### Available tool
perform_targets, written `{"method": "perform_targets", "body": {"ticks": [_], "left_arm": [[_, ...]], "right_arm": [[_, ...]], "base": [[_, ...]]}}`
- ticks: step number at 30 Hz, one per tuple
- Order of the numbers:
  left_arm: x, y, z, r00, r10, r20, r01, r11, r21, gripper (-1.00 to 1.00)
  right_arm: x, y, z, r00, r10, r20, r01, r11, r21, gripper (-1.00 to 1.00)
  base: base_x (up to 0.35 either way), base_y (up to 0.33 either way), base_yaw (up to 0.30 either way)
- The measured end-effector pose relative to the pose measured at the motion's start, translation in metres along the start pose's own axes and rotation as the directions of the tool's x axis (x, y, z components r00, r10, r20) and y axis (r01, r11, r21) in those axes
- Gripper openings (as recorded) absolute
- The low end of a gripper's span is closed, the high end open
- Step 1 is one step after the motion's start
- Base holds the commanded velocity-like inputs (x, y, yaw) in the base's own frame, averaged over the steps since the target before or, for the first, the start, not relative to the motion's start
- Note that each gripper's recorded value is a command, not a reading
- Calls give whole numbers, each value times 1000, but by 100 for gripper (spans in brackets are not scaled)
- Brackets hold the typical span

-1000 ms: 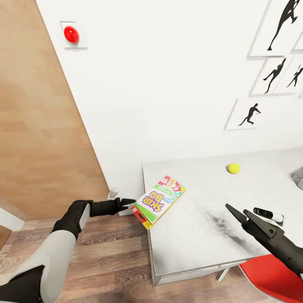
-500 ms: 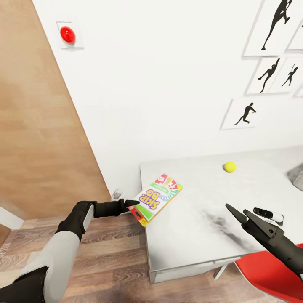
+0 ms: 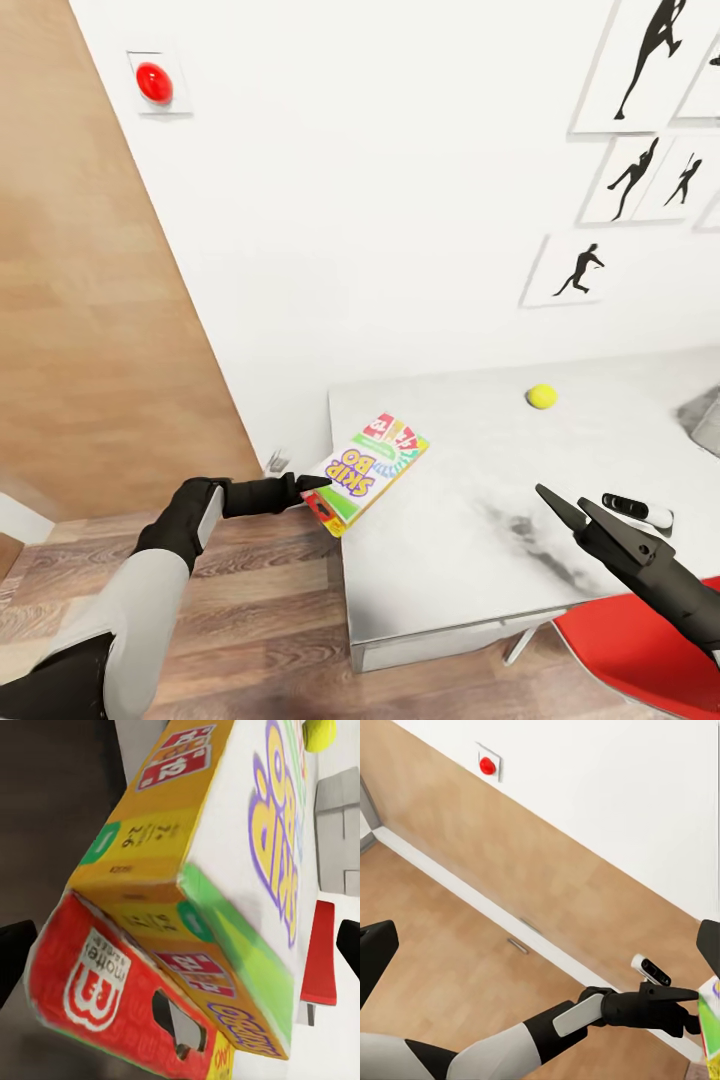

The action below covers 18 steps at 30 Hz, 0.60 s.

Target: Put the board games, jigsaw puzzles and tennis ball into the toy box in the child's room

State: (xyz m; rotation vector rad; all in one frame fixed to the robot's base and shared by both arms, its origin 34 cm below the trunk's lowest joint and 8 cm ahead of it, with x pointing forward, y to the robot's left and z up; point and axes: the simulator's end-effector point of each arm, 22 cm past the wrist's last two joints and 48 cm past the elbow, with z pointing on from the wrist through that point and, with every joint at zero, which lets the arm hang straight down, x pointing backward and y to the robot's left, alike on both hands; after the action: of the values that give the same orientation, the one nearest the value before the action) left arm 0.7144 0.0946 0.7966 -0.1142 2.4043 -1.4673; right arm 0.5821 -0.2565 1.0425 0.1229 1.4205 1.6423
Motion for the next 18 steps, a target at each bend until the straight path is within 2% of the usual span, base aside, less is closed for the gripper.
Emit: {"method": "perform_targets", "body": {"ticks": [5, 15, 16, 18], "left_arm": [[0, 0, 0, 1000, -1, 2, 1, 1000, 2, 100], [-1, -1, 0, 1000, -2, 3, 1, 1000, 3, 100], [-1, -1, 0, 1000, -2, 3, 2, 1000, 3, -100], [-1, -1, 0, 1000, -2, 3, 2, 1000, 4, -100]], "right_arm": [[0, 0, 0, 1000, 0, 0, 0, 1000, 0, 100], [1, 0, 0, 1000, 1, 0, -1, 1000, 0, 100], [1, 0, 0, 1000, 1, 0, -1, 1000, 0, 100], [1, 0, 0, 1000, 1, -1, -1, 1000, 0, 100]], "base": [[0, -114, 0], [0, -12, 0], [0, -1, 0], [0, 0, 0]]}}
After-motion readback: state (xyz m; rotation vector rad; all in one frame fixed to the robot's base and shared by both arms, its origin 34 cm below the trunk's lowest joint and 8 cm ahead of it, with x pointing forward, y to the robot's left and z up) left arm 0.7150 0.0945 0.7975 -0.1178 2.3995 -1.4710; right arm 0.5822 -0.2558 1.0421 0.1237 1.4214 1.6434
